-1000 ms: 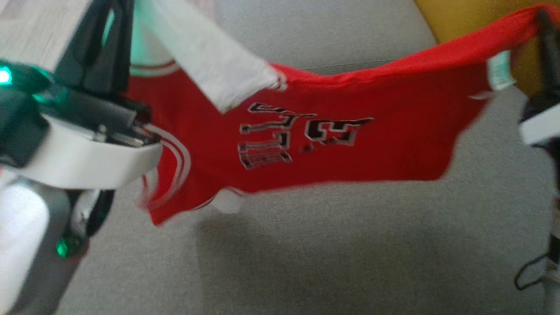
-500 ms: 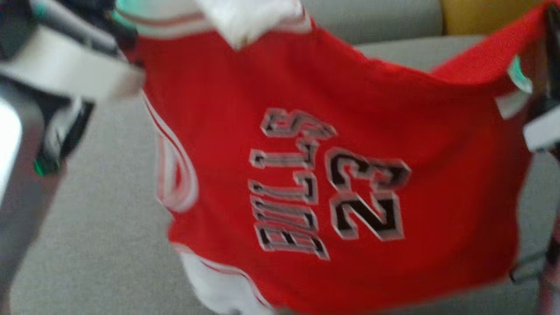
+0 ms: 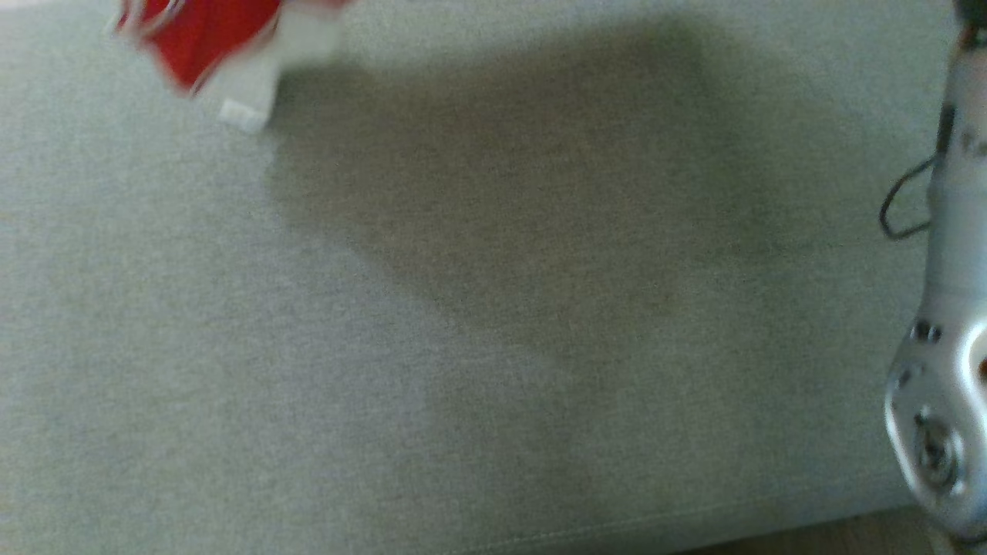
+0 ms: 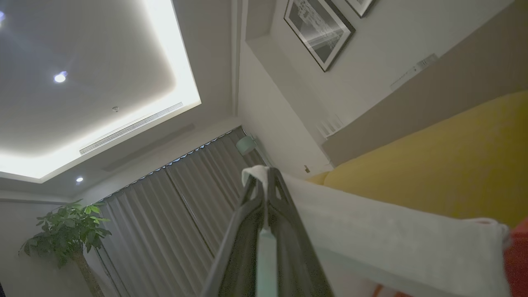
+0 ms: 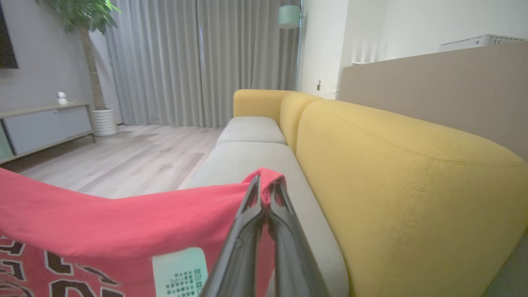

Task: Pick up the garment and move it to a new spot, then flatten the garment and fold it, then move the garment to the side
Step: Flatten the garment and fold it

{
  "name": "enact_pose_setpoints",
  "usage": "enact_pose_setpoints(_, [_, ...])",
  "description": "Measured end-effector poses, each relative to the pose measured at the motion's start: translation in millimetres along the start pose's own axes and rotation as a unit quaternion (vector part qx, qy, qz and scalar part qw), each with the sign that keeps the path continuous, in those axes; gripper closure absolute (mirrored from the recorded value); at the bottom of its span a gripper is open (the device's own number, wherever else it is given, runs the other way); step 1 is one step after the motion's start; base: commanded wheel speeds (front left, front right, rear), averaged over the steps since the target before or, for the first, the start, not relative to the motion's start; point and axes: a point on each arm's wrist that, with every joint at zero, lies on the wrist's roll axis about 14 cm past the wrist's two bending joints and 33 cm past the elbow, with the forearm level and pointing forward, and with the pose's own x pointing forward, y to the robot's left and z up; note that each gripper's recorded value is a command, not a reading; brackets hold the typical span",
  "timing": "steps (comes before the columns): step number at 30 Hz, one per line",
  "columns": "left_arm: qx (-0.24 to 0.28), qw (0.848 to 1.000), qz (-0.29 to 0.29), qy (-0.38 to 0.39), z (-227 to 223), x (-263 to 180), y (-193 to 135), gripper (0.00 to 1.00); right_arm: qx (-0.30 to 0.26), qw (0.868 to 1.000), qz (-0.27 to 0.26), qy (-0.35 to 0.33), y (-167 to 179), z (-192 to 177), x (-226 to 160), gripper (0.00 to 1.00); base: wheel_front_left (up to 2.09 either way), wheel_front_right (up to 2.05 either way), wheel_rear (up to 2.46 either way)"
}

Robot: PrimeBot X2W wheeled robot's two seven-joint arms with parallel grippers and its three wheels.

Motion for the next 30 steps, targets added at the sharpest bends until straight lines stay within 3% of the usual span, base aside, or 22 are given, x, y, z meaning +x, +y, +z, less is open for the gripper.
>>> enact_pose_setpoints(2, [0.046,0.999,-0.019,0.005,-15,7,-7,1.00,-0.024,1.000,-0.010,0.011,-5,-6,14,1.00,0.00,0.00,0.00])
enact_pose_setpoints(4, [0.055,0.998,-0.012,-0.001,-22,14,-3,1.00,-0.049,0.999,-0.015,0.013,-6,-10,27,1.00,0.00,0.00,0.00])
enact_pose_setpoints(8, [0.027,0.999,0.009,-0.016,-40,27,-4,1.00,-0.065,0.998,-0.006,0.008,3,-27,54,1.00,0.00,0.00,0.00])
enact_pose_setpoints(13, [-0.040,0.999,-0.003,0.032,-111,13,-41,1.00,-0.057,0.996,0.015,0.062,18,-110,70,1.00,0.00,0.00,0.00])
enact_pose_setpoints(18, [-0.104,0.989,-0.007,0.106,-184,-32,-75,1.00,-0.020,0.993,0.032,0.114,36,-192,64,1.00,0.00,0.00,0.00])
enact_pose_setpoints(21, [-0.141,0.982,-0.002,0.122,-202,-56,-89,1.00,0.006,0.990,0.040,0.132,47,-227,57,1.00,0.00,0.00,0.00])
enact_pose_setpoints(28, [-0.218,0.961,0.018,0.168,-224,-120,-117,1.00,0.062,0.989,0.035,0.129,53,-254,35,1.00,0.00,0.00,0.00])
enact_pose_setpoints(30, [-0.237,0.954,0.015,0.181,-222,-142,-129,1.00,0.105,0.985,0.015,0.136,49,-261,21,1.00,0.00,0.00,0.00])
